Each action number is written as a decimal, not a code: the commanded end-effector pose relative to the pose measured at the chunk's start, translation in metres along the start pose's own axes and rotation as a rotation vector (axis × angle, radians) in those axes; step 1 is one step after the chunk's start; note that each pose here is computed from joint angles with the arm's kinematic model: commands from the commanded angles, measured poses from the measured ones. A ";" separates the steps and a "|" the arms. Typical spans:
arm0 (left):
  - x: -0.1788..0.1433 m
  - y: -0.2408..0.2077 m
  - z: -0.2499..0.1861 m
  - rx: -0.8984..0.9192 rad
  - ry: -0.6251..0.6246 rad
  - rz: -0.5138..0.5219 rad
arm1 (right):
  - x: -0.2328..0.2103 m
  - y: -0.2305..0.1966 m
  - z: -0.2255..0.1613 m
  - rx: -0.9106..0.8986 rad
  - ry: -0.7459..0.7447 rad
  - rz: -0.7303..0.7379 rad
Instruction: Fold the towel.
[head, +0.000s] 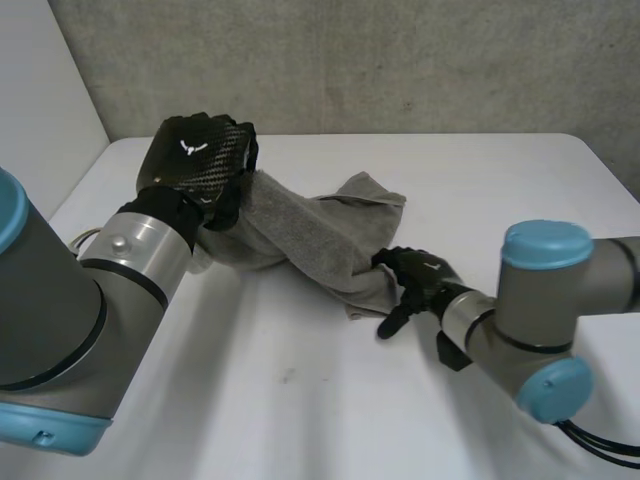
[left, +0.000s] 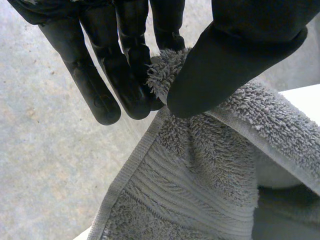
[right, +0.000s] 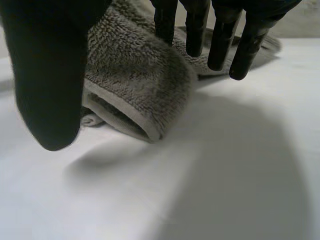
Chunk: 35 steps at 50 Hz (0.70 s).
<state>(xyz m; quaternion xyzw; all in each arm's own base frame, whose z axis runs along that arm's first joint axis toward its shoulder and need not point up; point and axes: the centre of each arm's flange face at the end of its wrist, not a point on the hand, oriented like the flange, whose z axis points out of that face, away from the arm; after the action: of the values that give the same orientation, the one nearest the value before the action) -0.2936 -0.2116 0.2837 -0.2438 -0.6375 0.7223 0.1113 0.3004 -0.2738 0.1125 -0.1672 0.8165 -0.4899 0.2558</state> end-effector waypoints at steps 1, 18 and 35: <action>-0.001 -0.013 -0.002 0.039 -0.004 -0.007 | -0.014 0.001 0.019 0.105 0.023 -0.041; -0.019 -0.030 -0.005 0.087 -0.053 -0.066 | 0.035 -0.124 -0.017 0.504 0.190 -0.046; -0.034 0.046 0.009 -0.229 -0.078 -0.044 | 0.003 -0.176 -0.121 0.254 0.112 -0.610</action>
<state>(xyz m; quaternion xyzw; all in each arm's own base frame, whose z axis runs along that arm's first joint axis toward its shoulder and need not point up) -0.2602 -0.2401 0.2897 -0.1849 -0.6593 0.7236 0.0869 0.2178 -0.3058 0.3381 -0.2103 0.6126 -0.7539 0.1100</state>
